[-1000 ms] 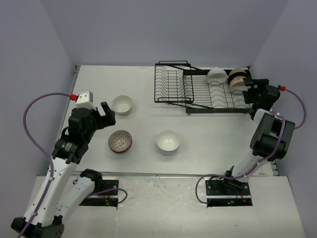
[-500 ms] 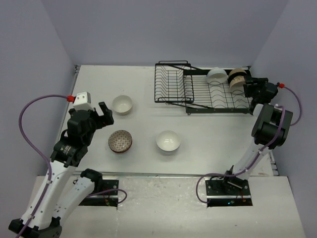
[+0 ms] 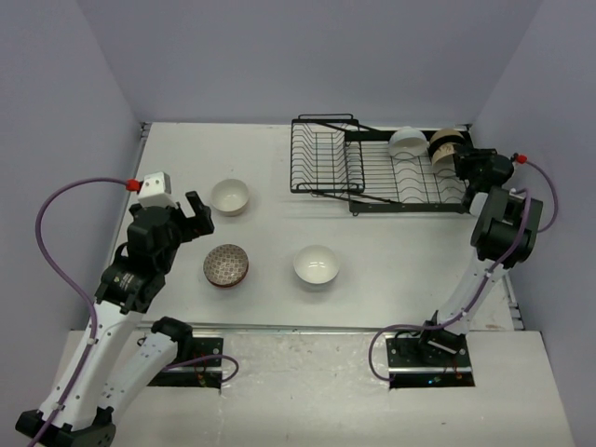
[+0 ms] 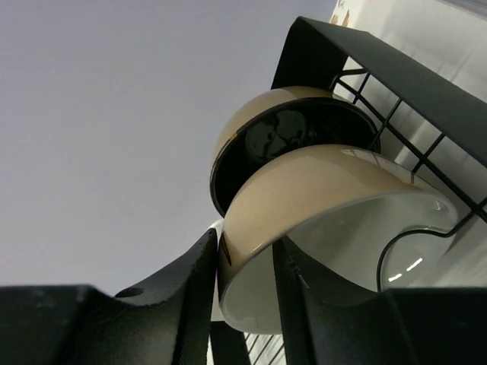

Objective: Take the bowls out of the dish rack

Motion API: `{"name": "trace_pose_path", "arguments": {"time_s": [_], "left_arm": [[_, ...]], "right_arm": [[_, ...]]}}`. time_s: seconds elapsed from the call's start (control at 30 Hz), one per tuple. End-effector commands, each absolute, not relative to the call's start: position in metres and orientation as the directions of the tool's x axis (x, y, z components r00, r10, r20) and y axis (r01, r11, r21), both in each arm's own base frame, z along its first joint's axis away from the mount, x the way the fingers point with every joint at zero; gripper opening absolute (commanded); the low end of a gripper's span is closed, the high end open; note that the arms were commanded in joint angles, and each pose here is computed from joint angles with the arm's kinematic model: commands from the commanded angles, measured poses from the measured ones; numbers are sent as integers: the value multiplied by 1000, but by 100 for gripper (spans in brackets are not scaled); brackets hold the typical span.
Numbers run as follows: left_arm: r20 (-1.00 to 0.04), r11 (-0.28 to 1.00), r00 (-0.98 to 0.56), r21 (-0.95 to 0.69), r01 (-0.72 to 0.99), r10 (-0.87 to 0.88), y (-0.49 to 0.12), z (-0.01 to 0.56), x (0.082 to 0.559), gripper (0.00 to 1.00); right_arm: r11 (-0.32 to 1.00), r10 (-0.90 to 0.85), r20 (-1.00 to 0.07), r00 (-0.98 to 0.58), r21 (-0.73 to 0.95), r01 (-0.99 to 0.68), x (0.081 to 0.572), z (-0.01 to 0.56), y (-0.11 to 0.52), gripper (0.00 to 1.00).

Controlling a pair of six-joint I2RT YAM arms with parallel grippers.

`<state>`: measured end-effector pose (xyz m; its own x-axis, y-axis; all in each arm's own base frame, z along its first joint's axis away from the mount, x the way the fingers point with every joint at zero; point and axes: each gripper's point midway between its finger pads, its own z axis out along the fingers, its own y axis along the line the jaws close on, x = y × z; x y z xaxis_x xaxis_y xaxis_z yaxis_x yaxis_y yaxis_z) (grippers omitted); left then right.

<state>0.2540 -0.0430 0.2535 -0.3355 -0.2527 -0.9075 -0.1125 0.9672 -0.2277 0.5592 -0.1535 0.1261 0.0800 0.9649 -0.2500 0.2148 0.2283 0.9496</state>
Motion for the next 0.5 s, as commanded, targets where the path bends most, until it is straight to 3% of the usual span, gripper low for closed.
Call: {"name": "trace_pose_path", "arguments": {"time_s": [0.0, 0.33, 0.47], "left_arm": [[-916, 968, -314, -228, -107, -251, -44, 259, 257, 100], [-915, 969, -321, -228, -91, -245, -47, 257, 258, 100], [-915, 970, -322, -230, -80, -243, -48, 257, 258, 100]], "right_arm": [[228, 970, -238, 50, 961, 154, 573, 131, -146, 36], [238, 970, -236, 50, 970, -40, 572, 152, -125, 0], [252, 967, -244, 68, 952, -171, 566, 171, -120, 0]]}}
